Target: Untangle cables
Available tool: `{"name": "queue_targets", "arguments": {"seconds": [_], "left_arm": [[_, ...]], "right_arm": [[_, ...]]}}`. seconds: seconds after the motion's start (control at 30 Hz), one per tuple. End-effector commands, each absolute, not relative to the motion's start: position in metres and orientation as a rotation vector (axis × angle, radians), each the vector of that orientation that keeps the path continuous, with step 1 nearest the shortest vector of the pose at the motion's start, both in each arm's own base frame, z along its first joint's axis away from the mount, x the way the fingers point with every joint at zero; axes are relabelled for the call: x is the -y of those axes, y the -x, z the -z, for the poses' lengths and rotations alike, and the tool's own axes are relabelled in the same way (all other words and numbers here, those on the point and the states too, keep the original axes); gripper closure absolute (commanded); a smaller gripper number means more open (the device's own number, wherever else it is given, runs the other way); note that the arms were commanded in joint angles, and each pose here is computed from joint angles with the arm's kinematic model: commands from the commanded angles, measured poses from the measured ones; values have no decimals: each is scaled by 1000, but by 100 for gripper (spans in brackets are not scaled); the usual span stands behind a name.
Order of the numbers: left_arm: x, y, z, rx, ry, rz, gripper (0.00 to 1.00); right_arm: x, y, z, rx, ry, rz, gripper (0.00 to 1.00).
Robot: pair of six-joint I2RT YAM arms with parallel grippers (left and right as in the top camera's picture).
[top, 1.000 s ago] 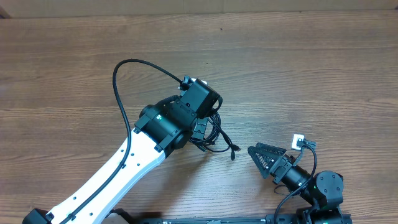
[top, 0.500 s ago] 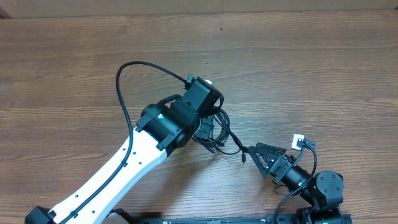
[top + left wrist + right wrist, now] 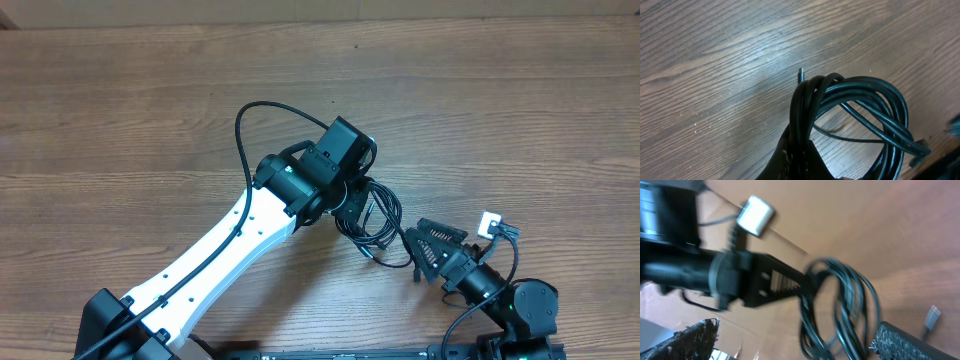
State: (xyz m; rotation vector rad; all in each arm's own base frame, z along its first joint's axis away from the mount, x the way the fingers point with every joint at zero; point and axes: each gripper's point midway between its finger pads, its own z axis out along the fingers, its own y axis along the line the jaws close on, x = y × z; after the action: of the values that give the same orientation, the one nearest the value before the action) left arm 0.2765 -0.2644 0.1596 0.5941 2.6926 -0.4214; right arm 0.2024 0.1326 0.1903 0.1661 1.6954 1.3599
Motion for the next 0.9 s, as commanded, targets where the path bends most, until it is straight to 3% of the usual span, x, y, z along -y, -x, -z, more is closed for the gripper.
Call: {"name": "queue_targets", "arguments": {"seconds": [0.0,0.27,0.4,0.43,0.57,0.87], "left_arm": [[271,-273,-168,-2638,-737,456,96],[278,-281,-188,-2544,-833,451,96],[275,-279,-186,-2503,-968,417,96],[273,-278,-185,-2495,-998,405,96],[279,-273,-187,-2439,-1112,454,96],[281,-273,-194,-2411,-1135,605,96]], "right_arm": [[-130,-203,-207,-1650,-129,-1313,1],[-115,-212,-218,-2016,-148,-990,0],[-139,-207,-234,-2098,37,-1092,0],[-142,-208,-234,-2100,52,-1116,4],[-140,-224,-219,-2157,-6,-1093,39],[-143,-241,-165,-2391,-194,-1130,40]]}}
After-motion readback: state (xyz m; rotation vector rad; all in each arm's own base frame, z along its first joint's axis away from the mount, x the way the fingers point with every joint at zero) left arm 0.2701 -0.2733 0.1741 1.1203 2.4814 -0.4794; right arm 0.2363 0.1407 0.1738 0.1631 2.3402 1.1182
